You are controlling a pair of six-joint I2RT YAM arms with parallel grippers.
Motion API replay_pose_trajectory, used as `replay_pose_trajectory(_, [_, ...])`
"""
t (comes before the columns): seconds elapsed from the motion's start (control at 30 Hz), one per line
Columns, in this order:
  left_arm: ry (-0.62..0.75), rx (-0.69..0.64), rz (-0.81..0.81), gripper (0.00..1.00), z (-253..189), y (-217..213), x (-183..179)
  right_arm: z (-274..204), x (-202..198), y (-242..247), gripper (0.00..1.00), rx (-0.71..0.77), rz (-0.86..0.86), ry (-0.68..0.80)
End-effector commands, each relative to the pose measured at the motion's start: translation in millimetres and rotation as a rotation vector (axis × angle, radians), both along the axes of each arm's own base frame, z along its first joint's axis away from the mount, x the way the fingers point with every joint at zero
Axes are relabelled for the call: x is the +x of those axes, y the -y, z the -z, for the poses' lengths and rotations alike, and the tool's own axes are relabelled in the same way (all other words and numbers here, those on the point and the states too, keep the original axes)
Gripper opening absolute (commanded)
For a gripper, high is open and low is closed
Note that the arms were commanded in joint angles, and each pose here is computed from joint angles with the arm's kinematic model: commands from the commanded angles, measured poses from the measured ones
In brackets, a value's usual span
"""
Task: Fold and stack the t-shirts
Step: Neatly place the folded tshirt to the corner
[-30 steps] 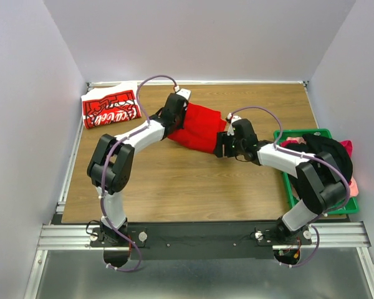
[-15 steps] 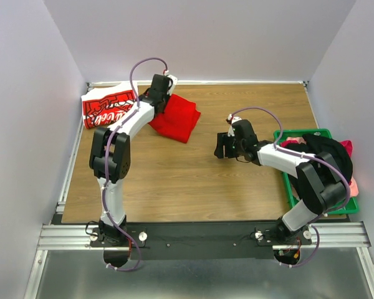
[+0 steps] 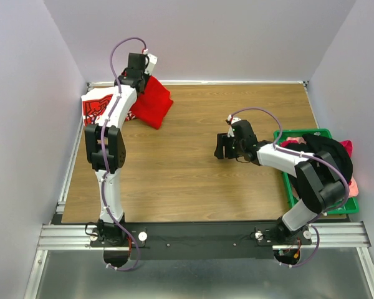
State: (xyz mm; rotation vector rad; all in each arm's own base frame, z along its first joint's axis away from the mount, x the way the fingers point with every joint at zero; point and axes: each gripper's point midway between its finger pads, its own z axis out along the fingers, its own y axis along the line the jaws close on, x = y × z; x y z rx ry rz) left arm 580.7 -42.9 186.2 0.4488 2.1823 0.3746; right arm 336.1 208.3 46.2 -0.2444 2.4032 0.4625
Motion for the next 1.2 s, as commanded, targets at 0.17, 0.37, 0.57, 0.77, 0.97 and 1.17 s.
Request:
replay_pose_trajectory(0.17, [0.062, -0.008, -0.001, 0.00, -40.1, -36.1, 21.2, 13.4, -4.8, 4.5, 0.72, -0.033, 0.006, -0.032])
replay_pose_trajectory(0.37, [0.118, -0.034, -0.010, 0.00, -65.9, -49.5, 25.8, 17.5, -6.1, 3.0, 0.72, -0.030, 0.000, -0.046])
replay_pose_trajectory(0.57, [0.153, -0.058, -0.033, 0.00, -79.6, -66.4, 25.1, 11.0, -7.0, 1.3, 0.72, -0.016, -0.007, -0.035])
replay_pose_trajectory(0.77, [0.149, -0.065, -0.043, 0.00, -76.5, -74.0, 24.7, 8.7, -9.0, 0.3, 0.72, -0.006, -0.015, -0.034])
replay_pose_trajectory(0.97, [0.115, -0.081, -0.095, 0.00, -52.1, -100.7, 23.5, 7.3, -11.2, -0.5, 0.72, 0.001, -0.023, -0.034])
replay_pose_trajectory(1.17, [0.064, -0.113, -0.178, 0.00, -17.5, -131.0, 21.1, 3.9, -12.8, -1.1, 0.72, 0.006, -0.031, -0.026])
